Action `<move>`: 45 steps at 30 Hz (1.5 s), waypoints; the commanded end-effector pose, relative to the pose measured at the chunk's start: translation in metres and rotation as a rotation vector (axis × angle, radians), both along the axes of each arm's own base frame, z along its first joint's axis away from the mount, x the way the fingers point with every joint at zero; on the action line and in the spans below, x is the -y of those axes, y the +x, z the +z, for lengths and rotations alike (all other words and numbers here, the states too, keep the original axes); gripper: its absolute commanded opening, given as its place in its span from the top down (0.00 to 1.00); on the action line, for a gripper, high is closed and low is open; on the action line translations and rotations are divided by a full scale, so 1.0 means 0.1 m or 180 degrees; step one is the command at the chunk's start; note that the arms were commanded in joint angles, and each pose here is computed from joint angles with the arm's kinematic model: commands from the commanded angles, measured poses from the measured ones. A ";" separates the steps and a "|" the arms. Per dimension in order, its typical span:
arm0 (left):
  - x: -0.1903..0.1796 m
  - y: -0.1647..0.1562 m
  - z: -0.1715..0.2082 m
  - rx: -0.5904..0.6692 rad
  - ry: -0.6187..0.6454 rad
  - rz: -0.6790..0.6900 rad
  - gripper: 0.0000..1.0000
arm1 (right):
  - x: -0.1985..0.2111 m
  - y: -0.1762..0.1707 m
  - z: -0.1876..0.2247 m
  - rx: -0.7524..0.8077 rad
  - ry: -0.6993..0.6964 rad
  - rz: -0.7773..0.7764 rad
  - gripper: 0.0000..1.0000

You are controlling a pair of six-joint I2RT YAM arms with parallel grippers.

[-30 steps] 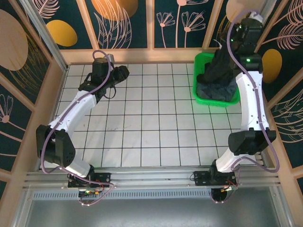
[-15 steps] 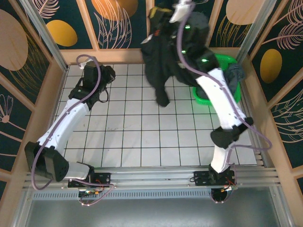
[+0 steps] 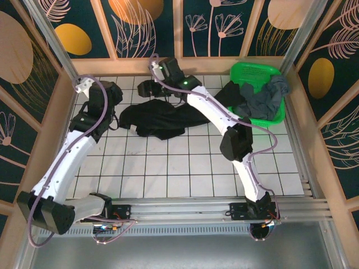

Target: Fold and stack the t-shirts

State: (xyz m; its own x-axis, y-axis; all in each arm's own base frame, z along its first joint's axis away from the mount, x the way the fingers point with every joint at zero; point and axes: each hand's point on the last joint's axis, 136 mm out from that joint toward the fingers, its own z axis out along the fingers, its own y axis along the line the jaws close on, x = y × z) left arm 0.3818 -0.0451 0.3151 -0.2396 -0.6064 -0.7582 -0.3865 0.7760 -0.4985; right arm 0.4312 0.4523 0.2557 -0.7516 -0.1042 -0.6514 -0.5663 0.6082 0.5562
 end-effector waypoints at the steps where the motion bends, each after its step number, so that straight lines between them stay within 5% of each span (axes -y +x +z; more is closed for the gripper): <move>1: 0.31 0.03 -0.68 -0.0674 -0.0055 -0.0498 0.37 | 0.74 0.19 0.29 0.0078 -0.0041 -0.0595 0.35; 9: 0.75 -0.05 -1.97 -0.1842 -0.0483 -0.0953 0.28 | 1.97 0.22 -0.42 -0.0281 -0.0656 -0.1510 0.36; 15: 1.11 0.02 -2.57 -0.2112 -0.1085 -0.1138 0.26 | 2.30 0.08 -0.60 -0.0401 -0.0756 -0.1712 0.36; 22: 1.35 0.24 -2.89 -0.2257 -0.1140 -0.1242 0.25 | 2.41 0.02 -0.76 -0.0498 -0.0837 -0.1770 0.36; 24: 1.36 0.26 -3.04 -0.2376 -0.1093 -0.1203 0.35 | 2.43 0.02 -0.79 -0.0520 -0.0851 -0.1785 0.36; 28: 1.18 0.32 -3.05 -0.2325 -0.0879 -0.0953 1.00 | 2.52 0.04 -0.81 -0.0521 -0.0893 -0.1870 0.38; 38: -0.37 -0.03 -2.22 -0.1709 -0.0684 0.0393 1.00 | 2.78 0.05 -0.91 -0.0458 -0.1165 -0.2139 0.41; 45: -0.05 0.02 -2.32 -0.1652 -0.1106 -0.0314 1.00 | 2.55 0.03 -1.23 -0.0613 -0.1302 -0.1946 0.39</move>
